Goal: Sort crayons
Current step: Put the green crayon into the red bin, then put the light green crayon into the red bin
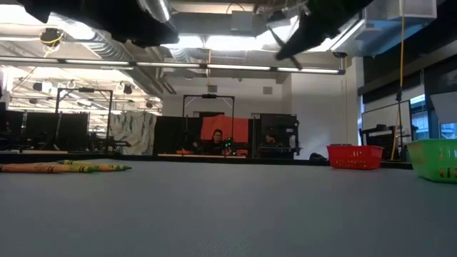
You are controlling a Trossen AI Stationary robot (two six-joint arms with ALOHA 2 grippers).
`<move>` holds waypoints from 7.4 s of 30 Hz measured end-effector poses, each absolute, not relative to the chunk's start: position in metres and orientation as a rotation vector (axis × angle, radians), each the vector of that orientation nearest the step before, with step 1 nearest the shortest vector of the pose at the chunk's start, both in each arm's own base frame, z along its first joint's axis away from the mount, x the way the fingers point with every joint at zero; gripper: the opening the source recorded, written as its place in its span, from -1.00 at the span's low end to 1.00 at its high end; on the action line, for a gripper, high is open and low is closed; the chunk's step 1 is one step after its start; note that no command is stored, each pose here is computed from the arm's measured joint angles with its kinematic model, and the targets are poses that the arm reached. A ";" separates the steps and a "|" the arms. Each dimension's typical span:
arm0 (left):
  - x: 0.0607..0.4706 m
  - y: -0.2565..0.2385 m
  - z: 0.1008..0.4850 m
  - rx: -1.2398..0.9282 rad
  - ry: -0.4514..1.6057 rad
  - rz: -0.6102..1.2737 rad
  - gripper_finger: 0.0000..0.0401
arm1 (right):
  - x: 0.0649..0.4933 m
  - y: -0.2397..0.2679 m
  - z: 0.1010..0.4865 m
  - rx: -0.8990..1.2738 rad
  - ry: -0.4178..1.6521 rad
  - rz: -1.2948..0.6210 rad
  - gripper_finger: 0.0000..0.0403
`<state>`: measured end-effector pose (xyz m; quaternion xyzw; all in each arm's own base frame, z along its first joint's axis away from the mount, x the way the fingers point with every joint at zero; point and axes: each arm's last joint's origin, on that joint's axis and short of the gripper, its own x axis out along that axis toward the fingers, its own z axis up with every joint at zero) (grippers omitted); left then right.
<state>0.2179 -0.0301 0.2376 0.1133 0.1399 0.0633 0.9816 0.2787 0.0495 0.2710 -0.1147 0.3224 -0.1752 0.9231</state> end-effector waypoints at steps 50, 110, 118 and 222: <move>0.218 -0.030 0.237 0.228 0.286 0.126 -0.31 | 0.135 -0.190 0.190 0.377 0.838 -1.157 -0.84; 0.199 0.023 0.170 -0.192 1.457 0.311 -0.31 | 0.280 0.018 0.246 -0.194 0.130 -0.010 -0.06; 0.204 0.029 0.153 -0.186 1.545 0.330 -0.31 | 0.279 0.018 0.245 -0.192 0.137 -0.008 -0.06; 0.263 -0.042 0.235 0.315 0.118 0.042 -0.96 | 0.375 0.034 0.219 -0.142 0.100 0.158 0.18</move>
